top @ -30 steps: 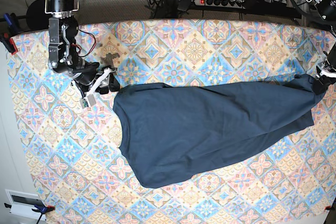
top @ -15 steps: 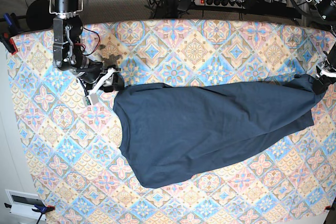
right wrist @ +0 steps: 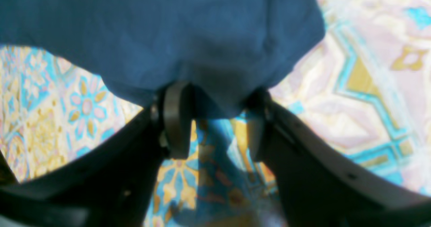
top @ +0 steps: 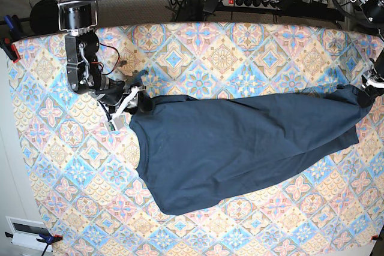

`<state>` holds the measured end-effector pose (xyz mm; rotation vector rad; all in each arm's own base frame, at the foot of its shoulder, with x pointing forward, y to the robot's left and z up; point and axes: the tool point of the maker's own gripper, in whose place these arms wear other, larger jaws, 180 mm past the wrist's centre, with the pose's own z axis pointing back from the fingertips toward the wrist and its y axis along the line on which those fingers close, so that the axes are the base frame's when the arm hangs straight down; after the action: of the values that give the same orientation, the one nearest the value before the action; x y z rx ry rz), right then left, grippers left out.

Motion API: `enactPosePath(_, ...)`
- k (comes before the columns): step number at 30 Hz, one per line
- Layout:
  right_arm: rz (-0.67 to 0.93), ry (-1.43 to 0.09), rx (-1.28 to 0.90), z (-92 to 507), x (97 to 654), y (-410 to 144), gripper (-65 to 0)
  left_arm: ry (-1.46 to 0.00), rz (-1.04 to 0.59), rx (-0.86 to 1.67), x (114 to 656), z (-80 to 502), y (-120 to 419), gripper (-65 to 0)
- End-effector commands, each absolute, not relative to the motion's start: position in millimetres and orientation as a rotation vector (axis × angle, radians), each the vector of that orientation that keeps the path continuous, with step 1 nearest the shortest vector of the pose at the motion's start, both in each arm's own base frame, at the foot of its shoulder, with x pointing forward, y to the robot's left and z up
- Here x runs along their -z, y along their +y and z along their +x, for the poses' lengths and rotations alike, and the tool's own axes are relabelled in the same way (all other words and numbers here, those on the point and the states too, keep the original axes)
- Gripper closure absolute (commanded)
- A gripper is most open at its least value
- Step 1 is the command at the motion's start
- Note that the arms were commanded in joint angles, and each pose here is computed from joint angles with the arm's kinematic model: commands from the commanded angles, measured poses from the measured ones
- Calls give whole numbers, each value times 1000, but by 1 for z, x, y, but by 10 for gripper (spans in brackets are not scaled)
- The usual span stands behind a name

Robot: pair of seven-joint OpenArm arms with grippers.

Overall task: Layout the t-shirt on the table in an organized manner, then fold the t-shirt properly
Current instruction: 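Lift the shirt between both grippers and stretch it taut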

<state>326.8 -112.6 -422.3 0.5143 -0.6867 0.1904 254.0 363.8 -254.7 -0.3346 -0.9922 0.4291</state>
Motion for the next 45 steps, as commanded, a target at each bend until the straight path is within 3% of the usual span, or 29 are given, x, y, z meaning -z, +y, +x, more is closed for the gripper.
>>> enactPosePath(1,494,-674,-200,327,422,-117,-191,-1049,-325,-403,236,260,367,-16)
enactPosePath(5,525,-686,-230,325,418,-113,0,-1052,-325,-403,235,261,367,-16)
enactPosePath(10,612,-859,-218,345,361,-122,0,-1057,-327,-401,234,262,367,-17)
enactPosePath(19,359,-998,-154,359,284,-250,0,-1074,-353,-359,228,280,355,-16)
enactPosePath(26,333,-1136,-174,406,220,-267,0,-1105,-352,-397,224,296,366,-18)
enactPosePath(33,375,-962,-235,431,267,-239,0,-1061,-325,-298,247,322,332,-18)
enactPosePath(38,226,-899,-280,433,307,-252,-2,-1045,-270,-268,277,338,309,-18)
enactPosePath(41,188,-901,-308,438,322,-238,-56,-1025,-254,-316,299,352,312,-16)
enactPosePath(45,129,-878,-354,438,327,-233,-179,-989,-277,-373,318,362,318,-15)
